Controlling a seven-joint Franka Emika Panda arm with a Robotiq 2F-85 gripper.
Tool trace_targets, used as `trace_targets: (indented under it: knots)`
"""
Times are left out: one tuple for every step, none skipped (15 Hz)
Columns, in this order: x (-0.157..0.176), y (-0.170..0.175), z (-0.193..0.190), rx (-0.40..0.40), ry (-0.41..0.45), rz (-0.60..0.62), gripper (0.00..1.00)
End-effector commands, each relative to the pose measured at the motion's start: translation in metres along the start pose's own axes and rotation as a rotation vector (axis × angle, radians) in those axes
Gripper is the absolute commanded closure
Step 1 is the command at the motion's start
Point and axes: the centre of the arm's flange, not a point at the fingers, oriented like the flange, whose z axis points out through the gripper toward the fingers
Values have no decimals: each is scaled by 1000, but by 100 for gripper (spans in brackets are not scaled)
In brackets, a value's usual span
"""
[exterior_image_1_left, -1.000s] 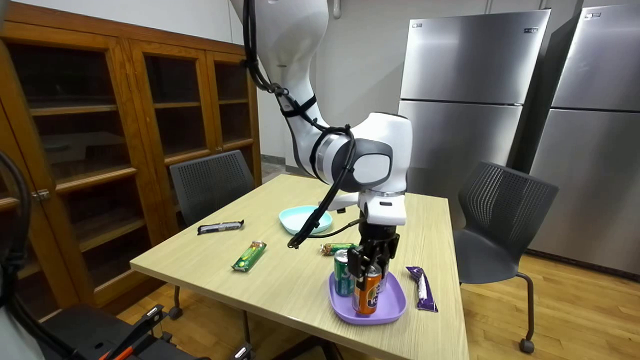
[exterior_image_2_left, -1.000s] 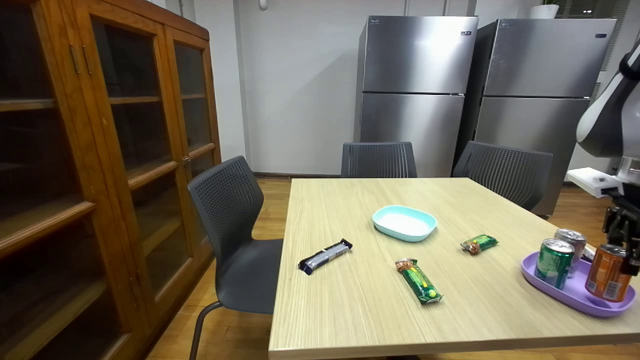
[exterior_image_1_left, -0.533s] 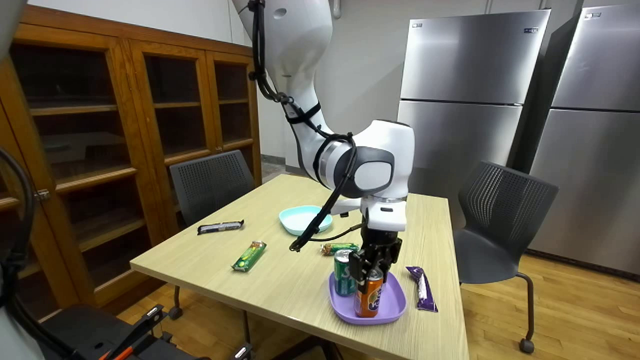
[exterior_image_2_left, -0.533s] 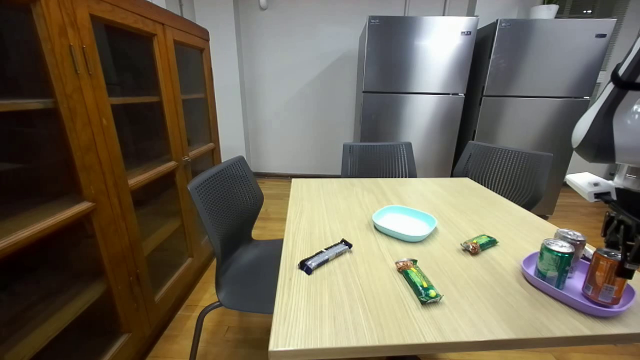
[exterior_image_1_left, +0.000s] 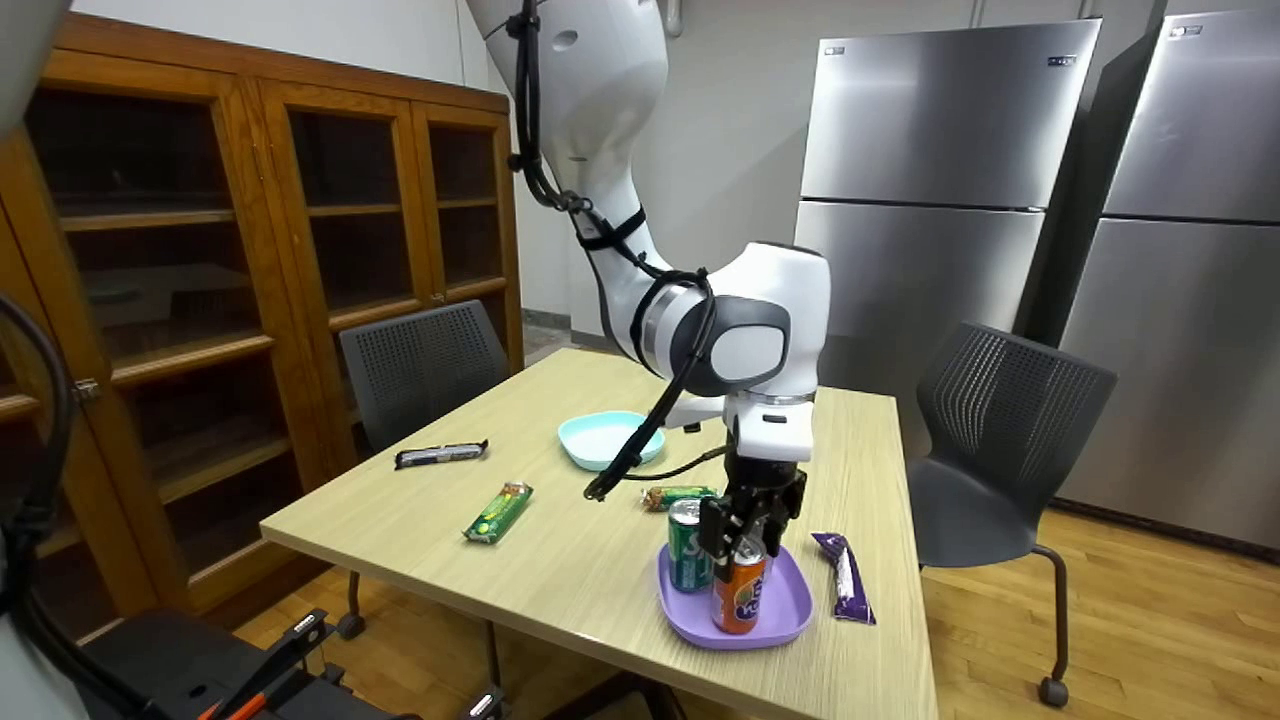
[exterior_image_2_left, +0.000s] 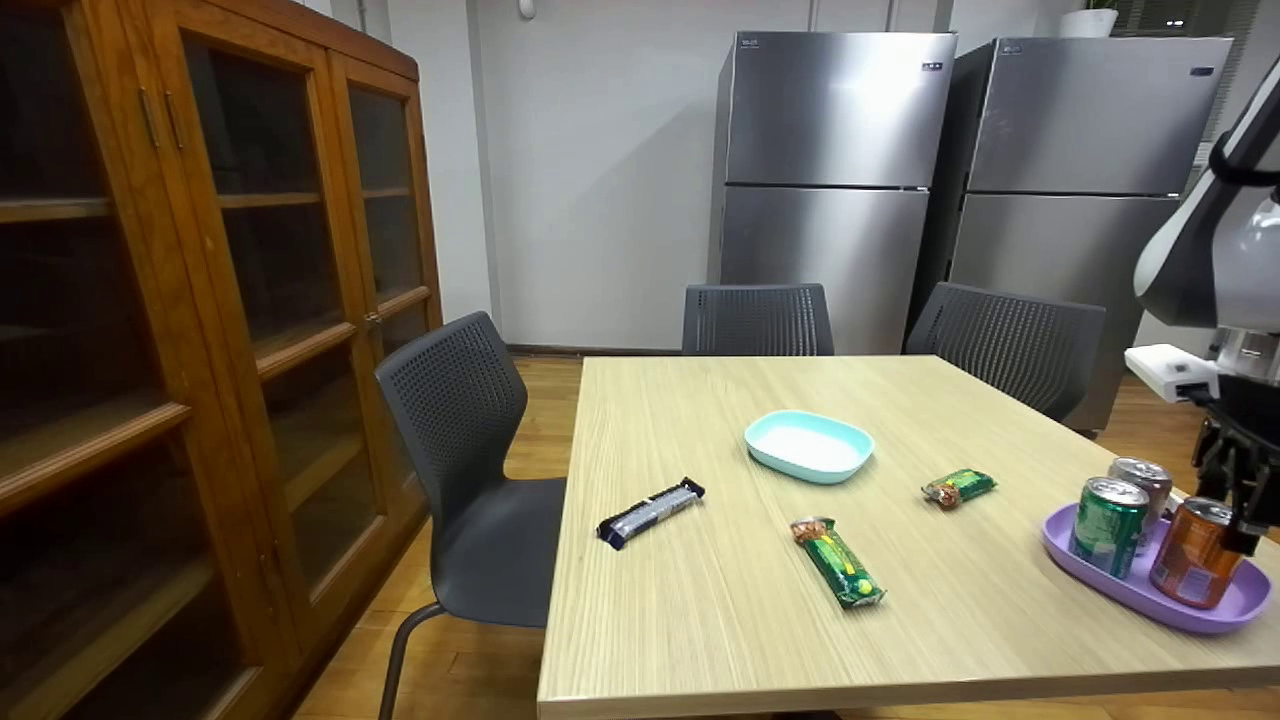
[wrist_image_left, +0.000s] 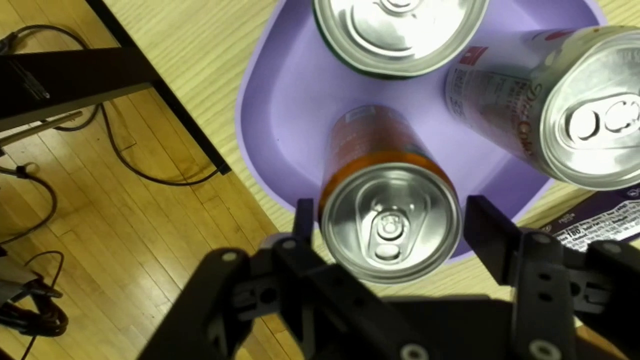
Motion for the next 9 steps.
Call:
trace_targets:
  knots:
    - [-2, -6, -10, 31, -11, 25, 0]
    - [-2, -7, -12, 37, -11, 26, 0]
    - [-2, -6, -15, 45, -13, 26, 0]
    - [-2, -6, -18, 54, -11, 25, 0]
    - [-3, -5, -24, 67, -10, 22, 0]
    - [-3, -5, -31, 80, -17, 16, 0]
    - [-4, -5, -36, 95, -25, 10, 0]
    - [-5, -5, -43, 112, -34, 3, 0]
    - [-7, -5, -51, 129, -38, -3, 0]
